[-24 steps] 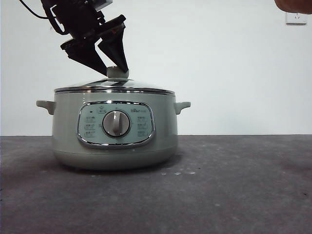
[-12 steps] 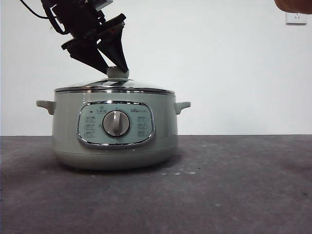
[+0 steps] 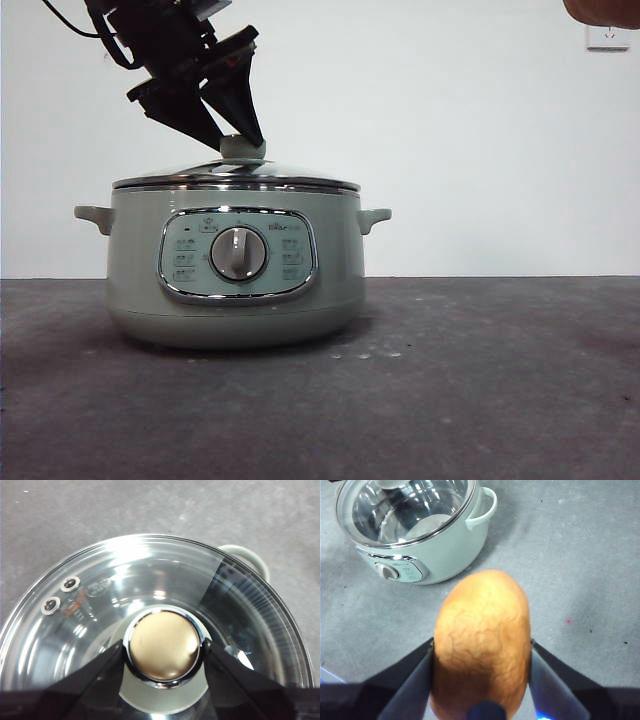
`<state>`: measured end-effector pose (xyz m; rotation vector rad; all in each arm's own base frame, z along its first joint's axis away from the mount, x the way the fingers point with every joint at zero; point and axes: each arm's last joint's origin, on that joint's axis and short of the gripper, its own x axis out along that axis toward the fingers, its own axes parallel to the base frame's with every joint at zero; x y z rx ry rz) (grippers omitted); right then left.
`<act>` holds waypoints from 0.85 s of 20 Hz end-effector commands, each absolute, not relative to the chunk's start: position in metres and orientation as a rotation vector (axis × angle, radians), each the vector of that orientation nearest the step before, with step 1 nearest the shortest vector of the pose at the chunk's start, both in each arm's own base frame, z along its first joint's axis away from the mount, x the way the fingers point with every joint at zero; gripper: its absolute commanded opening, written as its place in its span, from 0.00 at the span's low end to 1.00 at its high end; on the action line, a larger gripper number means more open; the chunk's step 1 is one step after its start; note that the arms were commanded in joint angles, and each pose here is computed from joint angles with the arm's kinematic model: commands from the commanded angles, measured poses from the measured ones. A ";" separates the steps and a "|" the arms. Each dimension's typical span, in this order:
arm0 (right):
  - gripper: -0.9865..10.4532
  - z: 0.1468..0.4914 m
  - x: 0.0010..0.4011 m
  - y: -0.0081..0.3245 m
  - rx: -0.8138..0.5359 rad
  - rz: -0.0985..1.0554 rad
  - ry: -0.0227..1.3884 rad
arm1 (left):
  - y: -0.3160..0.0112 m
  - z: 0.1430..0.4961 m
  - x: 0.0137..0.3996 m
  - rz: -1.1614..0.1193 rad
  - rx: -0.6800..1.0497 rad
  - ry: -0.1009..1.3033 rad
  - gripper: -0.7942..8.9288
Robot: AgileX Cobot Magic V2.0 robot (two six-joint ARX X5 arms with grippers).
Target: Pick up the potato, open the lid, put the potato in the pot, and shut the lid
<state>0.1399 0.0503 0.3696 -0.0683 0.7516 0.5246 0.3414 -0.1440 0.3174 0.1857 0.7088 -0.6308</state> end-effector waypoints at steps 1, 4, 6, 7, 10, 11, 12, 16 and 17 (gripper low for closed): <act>0.07 0.370 0.140 0.051 -0.074 0.531 0.744 | -0.140 0.350 0.332 -0.645 0.167 0.588 0.07; 0.07 0.370 0.140 0.051 -0.074 0.532 0.739 | -0.135 0.373 0.321 -0.641 0.164 0.538 0.07; 0.07 0.372 0.142 0.051 -0.073 0.533 0.718 | -0.127 0.389 0.309 -0.633 0.159 0.490 0.07; 0.07 0.373 0.144 0.052 -0.072 0.534 0.700 | -0.122 0.397 0.302 -0.627 0.156 0.467 0.07; 0.07 0.374 0.156 0.057 -0.034 0.585 0.661 | -0.103 0.419 0.277 -0.595 0.149 0.435 0.07; 0.07 0.374 0.162 0.060 -0.018 0.609 0.652 | -0.096 0.423 0.270 -0.581 0.147 0.438 0.07; 0.07 0.373 0.169 0.063 -0.012 0.626 0.641 | -0.089 0.427 0.263 -0.566 0.144 0.445 0.07; 0.07 0.365 0.205 0.083 0.023 0.688 0.605 | -0.063 0.438 0.233 -0.511 0.160 0.475 0.07; 0.07 0.362 0.215 0.089 0.028 0.699 0.602 | -0.057 0.441 0.226 -0.498 0.156 0.476 0.08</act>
